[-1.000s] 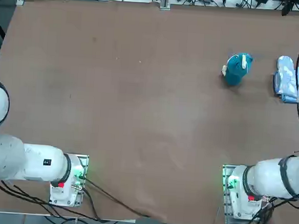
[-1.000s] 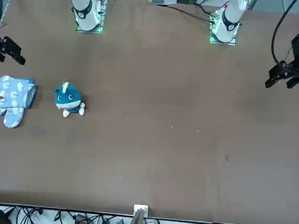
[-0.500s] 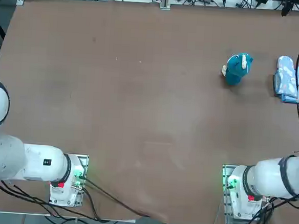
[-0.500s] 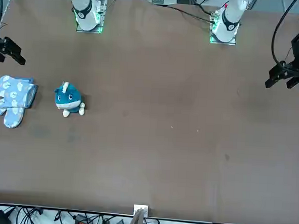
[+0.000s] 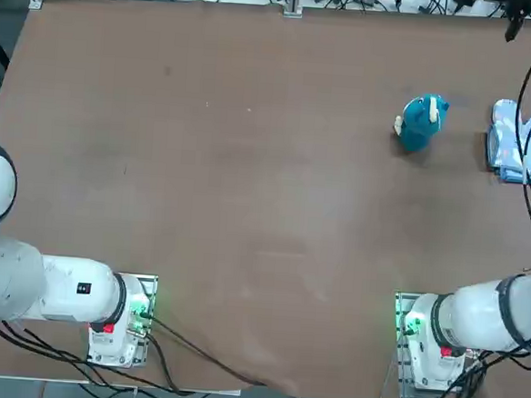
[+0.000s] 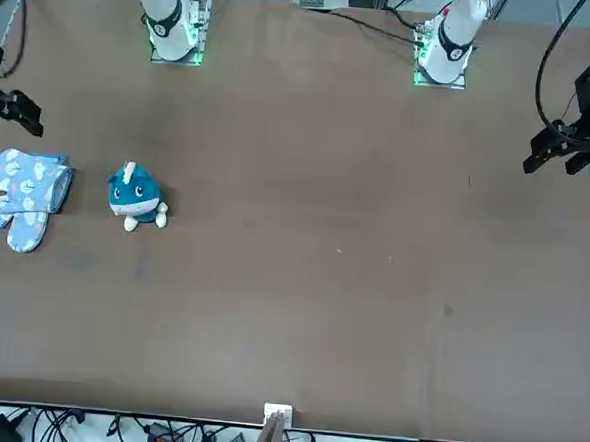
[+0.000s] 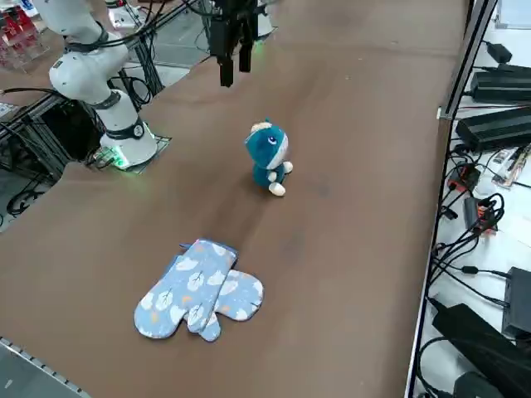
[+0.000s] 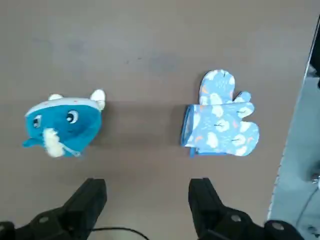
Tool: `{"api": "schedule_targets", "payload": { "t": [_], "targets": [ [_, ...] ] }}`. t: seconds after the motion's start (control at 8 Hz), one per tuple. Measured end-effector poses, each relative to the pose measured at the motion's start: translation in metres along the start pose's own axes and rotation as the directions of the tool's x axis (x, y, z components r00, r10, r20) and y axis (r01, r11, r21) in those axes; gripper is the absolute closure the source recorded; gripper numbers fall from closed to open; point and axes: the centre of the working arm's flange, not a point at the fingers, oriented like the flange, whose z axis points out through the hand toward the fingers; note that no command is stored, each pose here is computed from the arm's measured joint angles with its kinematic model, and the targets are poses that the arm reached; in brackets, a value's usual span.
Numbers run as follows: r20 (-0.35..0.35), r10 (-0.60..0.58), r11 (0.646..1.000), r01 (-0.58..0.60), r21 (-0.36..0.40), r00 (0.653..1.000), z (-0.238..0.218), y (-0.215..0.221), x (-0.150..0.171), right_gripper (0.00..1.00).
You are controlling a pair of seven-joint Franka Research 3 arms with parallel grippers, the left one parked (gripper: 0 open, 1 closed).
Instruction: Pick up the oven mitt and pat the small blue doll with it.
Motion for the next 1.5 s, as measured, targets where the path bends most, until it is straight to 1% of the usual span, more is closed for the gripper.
{"api": "schedule_targets", "payload": {
  "t": [0.12, 0.38, 0.5, 0.88, 1.0, 1.25, 1.38, 1.5],
  "targets": [
    [0.005, -0.017, 0.999, 0.017, -0.027, 1.000, 0.015, -0.005, 0.004, 0.00],
    [0.030, -0.056, 0.989, 0.060, -0.134, 0.998, 0.055, -0.006, 0.007, 0.00],
    [0.027, -0.050, 0.984, 0.053, -0.167, 0.998, 0.079, -0.009, 0.009, 0.01],
    [-0.055, 0.025, 0.969, -0.038, -0.245, 0.998, 0.150, -0.019, 0.008, 0.03],
    [-0.091, 0.041, 0.968, -0.062, -0.245, 0.995, 0.173, -0.017, 0.005, 0.04],
    [-0.146, 0.069, 0.972, -0.099, -0.213, 0.987, 0.213, -0.007, 0.001, 0.07],
    [-0.163, 0.082, 0.971, -0.116, -0.210, 0.983, 0.230, 0.001, 0.001, 0.09],
    [-0.164, 0.093, 0.967, -0.128, -0.219, 0.982, 0.245, 0.008, 0.001, 0.11]
  ]
}}
